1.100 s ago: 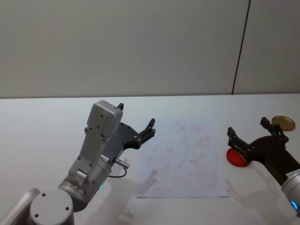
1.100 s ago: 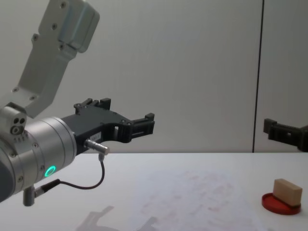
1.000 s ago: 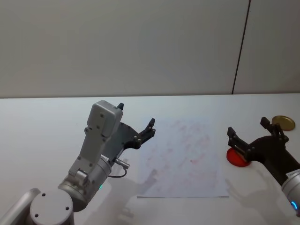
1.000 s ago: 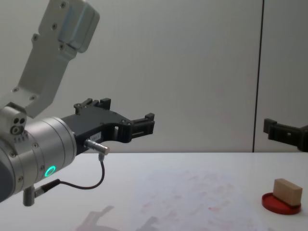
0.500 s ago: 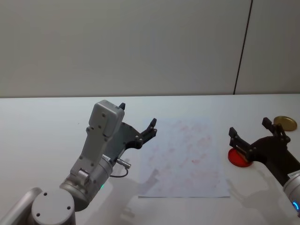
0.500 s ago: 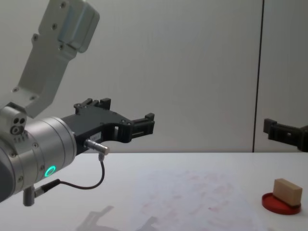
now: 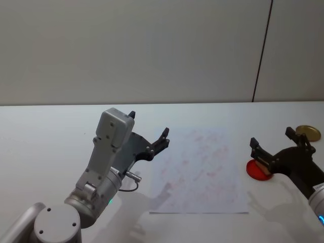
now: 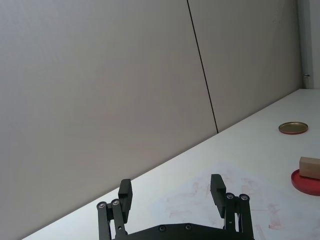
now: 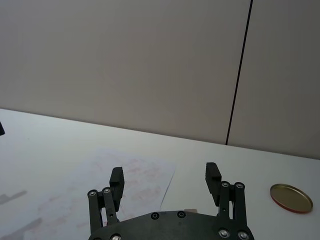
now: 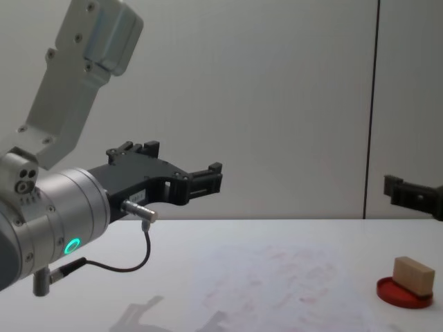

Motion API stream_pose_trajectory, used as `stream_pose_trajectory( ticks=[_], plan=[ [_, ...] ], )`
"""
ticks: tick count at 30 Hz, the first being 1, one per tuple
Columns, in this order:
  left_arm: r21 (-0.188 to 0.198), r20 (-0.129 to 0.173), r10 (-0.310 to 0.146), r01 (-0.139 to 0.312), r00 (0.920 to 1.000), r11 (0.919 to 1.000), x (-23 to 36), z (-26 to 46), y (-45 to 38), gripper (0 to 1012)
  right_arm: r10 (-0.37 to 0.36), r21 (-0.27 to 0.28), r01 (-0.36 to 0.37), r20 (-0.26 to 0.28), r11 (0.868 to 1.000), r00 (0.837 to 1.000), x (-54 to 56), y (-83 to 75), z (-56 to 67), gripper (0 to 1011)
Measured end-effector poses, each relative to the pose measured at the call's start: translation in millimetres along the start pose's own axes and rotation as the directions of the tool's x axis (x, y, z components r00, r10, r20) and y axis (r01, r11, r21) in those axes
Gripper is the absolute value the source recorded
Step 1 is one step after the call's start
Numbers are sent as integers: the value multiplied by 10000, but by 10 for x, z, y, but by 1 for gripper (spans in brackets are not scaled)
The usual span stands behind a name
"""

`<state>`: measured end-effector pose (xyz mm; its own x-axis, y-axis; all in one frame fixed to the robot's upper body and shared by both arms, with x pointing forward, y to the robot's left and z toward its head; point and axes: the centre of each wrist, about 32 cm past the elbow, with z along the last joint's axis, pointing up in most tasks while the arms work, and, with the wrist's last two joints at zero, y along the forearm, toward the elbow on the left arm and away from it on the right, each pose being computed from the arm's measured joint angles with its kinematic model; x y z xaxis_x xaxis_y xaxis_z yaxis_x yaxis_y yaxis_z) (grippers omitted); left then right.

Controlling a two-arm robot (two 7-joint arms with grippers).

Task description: Use the one hand to pick up the stamp and affix it onto the A4 paper.

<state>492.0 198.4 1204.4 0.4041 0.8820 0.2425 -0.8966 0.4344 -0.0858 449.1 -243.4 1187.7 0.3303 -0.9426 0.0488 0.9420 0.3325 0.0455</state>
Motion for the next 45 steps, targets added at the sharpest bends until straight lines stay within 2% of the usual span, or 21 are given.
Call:
stream_pose_trajectory(
  ticks=[12,23,35,45],
  plan=[
    [-1,0,1,-1,10000,10000,0,0,0,993,-17,-845,11,-80,9964,10000,201,44,-81,1001],
    [-1,0,1,-1,10000,10000,0,0,0,993,-93,-1744,-3,-545,9847,9985,356,97,-191,1001],
    [0,0,0,0,10000,10000,0,0,0,993,-108,-2227,-77,-816,9748,9966,427,193,-269,1001],
    [-1,0,0,0,10000,10000,0,0,0,993,-34,-2613,-232,-1010,9650,9949,429,259,-325,1001]
  ],
)
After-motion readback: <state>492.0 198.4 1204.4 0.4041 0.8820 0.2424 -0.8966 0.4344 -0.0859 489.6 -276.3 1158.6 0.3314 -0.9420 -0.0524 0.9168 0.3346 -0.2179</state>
